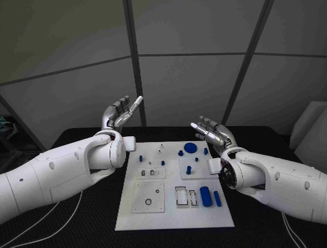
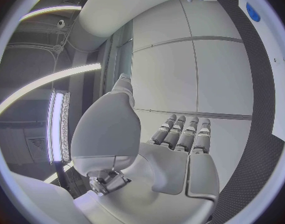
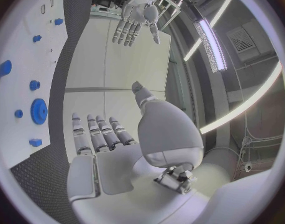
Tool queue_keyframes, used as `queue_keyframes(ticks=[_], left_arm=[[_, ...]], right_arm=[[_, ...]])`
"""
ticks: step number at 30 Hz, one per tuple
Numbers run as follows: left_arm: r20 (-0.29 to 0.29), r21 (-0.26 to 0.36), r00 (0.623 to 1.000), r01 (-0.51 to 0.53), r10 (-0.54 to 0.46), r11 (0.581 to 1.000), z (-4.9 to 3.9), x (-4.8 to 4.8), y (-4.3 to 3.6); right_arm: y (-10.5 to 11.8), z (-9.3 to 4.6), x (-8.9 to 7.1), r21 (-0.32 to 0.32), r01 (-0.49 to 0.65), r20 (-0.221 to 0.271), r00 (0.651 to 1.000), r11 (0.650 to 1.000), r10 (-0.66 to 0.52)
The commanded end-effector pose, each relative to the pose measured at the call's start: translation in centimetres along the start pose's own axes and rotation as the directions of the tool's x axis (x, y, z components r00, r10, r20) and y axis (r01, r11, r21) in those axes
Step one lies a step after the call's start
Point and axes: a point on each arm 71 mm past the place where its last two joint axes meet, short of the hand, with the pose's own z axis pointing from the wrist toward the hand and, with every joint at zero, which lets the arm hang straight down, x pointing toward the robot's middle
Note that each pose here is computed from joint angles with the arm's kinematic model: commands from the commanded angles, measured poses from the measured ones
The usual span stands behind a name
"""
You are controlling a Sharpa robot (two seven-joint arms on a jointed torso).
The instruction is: Assemble the parts on the task board
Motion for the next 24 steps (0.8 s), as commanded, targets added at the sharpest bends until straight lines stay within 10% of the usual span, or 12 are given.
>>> queue_keyframes(ticks=[1,5,6,15,24], left_arm=[[-0.041,0.031,0.998,0.045,-0.043,0.999,0.12,0.31,-0.33],[-0.041,0.031,0.998,0.045,-0.043,0.999,0.12,0.31,-0.33],[-0.042,0.027,0.998,0.047,-0.046,0.999,-0.19,-1.07,-0.7],[-0.075,0.034,0.995,0.067,-0.064,0.997,-0.72,-1.66,-1.15],[-0.141,0.022,0.985,0.1,-0.096,0.995,-2.63,-1.74,-2.31]], right_arm=[[-0.3,0.3,1.1,0.025,0.048,-0.173,0.984,0.999,-0.043],[-0.3,0.4,1.2,0.029,0.055,-0.191,0.98,0.998,-0.049],[0.7,0.7,-1.0,-0.134,0.281,-0.153,0.942,0.95,-0.3],[2.9,1.6,-2.0,-0.262,0.525,-0.113,0.817,0.81,-0.565],[5.6,2.9,-2.8,-0.312,0.736,-0.093,0.605,0.6,-0.791]])
